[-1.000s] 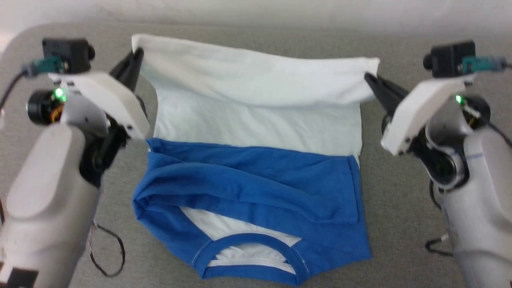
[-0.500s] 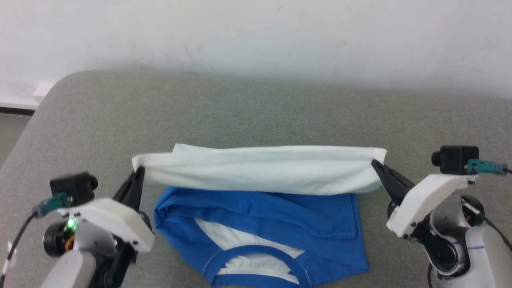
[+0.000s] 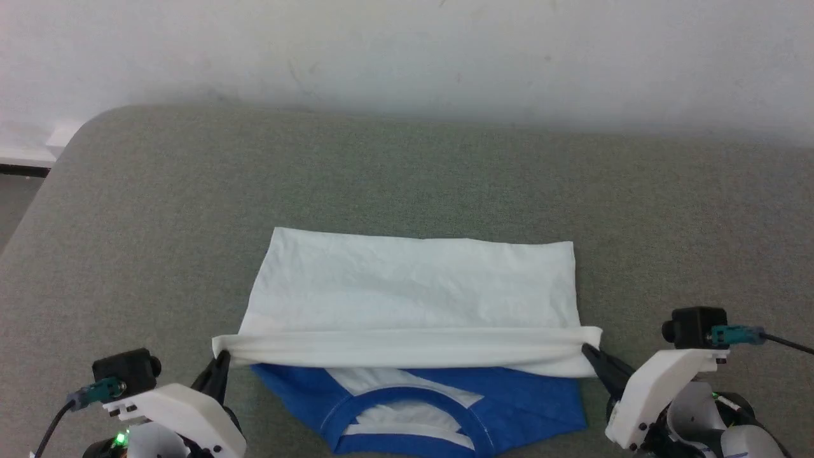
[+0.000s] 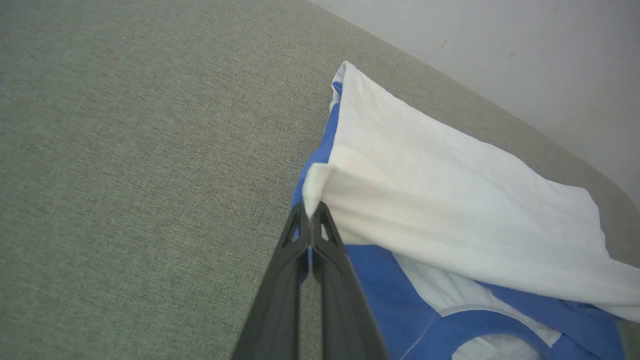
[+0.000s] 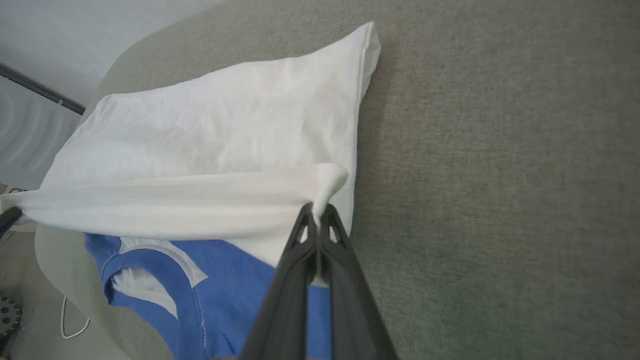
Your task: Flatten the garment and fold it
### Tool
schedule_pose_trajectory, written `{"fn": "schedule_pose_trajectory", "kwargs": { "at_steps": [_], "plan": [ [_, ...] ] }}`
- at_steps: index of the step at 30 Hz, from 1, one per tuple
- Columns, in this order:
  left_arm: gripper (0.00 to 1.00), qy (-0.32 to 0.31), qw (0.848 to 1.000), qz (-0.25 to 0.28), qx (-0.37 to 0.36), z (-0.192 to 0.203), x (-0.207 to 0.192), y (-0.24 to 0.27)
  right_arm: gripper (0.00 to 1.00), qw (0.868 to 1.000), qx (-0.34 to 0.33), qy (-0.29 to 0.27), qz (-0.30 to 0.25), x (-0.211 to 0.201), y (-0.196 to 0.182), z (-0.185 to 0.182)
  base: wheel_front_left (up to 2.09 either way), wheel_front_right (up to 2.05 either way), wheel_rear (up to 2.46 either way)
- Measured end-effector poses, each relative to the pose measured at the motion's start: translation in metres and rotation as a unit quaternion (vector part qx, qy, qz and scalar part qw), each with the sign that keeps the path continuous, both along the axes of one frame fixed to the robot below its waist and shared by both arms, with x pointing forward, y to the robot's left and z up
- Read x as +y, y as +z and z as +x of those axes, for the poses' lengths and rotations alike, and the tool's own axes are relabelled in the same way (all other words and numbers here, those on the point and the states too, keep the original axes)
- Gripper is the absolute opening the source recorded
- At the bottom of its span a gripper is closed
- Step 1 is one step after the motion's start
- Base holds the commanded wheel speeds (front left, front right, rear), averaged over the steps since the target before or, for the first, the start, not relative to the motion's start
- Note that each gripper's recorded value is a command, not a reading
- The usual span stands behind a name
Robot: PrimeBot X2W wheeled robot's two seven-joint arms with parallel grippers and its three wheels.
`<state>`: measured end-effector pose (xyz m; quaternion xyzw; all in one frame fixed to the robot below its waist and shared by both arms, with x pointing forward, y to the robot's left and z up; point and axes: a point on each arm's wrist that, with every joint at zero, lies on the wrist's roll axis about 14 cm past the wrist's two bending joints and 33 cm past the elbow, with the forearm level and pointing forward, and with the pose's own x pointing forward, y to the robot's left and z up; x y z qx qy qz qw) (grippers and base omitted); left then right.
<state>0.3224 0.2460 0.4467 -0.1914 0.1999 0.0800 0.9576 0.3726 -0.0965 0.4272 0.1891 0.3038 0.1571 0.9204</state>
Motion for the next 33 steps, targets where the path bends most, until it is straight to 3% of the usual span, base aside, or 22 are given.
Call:
{"fn": "schedule_pose_trajectory", "kwargs": {
  "at_steps": [12, 13, 14, 15, 20, 24, 29, 33],
  "plan": [
    [0.02, 0.012, 0.997, -0.011, 0.08, -0.016, 0.0, -0.03, 0.0, 0.993, 0.091, 0.058, -0.053, 0.003, -0.037, -0.037, 0.0, 0.0, 0.0],
    [0.4, 0.013, 0.996, -0.013, 0.085, -0.017, 0.0, -0.031, 0.0, 0.992, 0.099, 0.063, -0.055, 0.003, -0.039, -0.041, 0.0, 0.0, 0.0],
    [1.0, 0.013, 0.996, -0.014, 0.091, -0.018, 0.0, -0.033, 0.43, 0.991, 0.104, 0.067, -0.057, 0.004, -0.04, -0.044, 0.0, 0.0, 0.0],
    [1.0, 0.013, 0.995, -0.015, 0.097, -0.019, -0.001, -0.034, 1.0, 0.99, 0.106, 0.072, -0.06, 0.005, -0.04, -0.046, 0.0, 0.0, 0.0],
    [1.0, 0.031, 0.991, -0.009, 0.13, -0.03, 0.008, -0.041, 1.0, 0.99, 0.099, 0.085, -0.061, 0.004, -0.03, -0.049, 0.0, 0.0, 0.0],
    [1.0, 0.062, 0.991, 0.007, 0.122, -0.034, 0.029, -0.029, 1.0, 0.994, 0.077, 0.074, -0.018, 0.003, -0.004, -0.046, 0.0, 0.0, 0.0],
    [1.0, 0.093, 0.995, 0.045, 0.003, -0.011, 0.052, 0.026, 1.0, 1.0, 0.008, 0.006, 0.0, -0.033, 0.038, -0.017, 0.0, 0.0, 0.0],
    [1.0, 0.077, 0.983, 0.103, -0.13, 0.012, 0.05, 0.078, 1.0, 1.0, 0.012, -0.005, -0.02, -0.045, 0.041, -0.001, 0.0, 0.0, 0.0]
  ]
}}
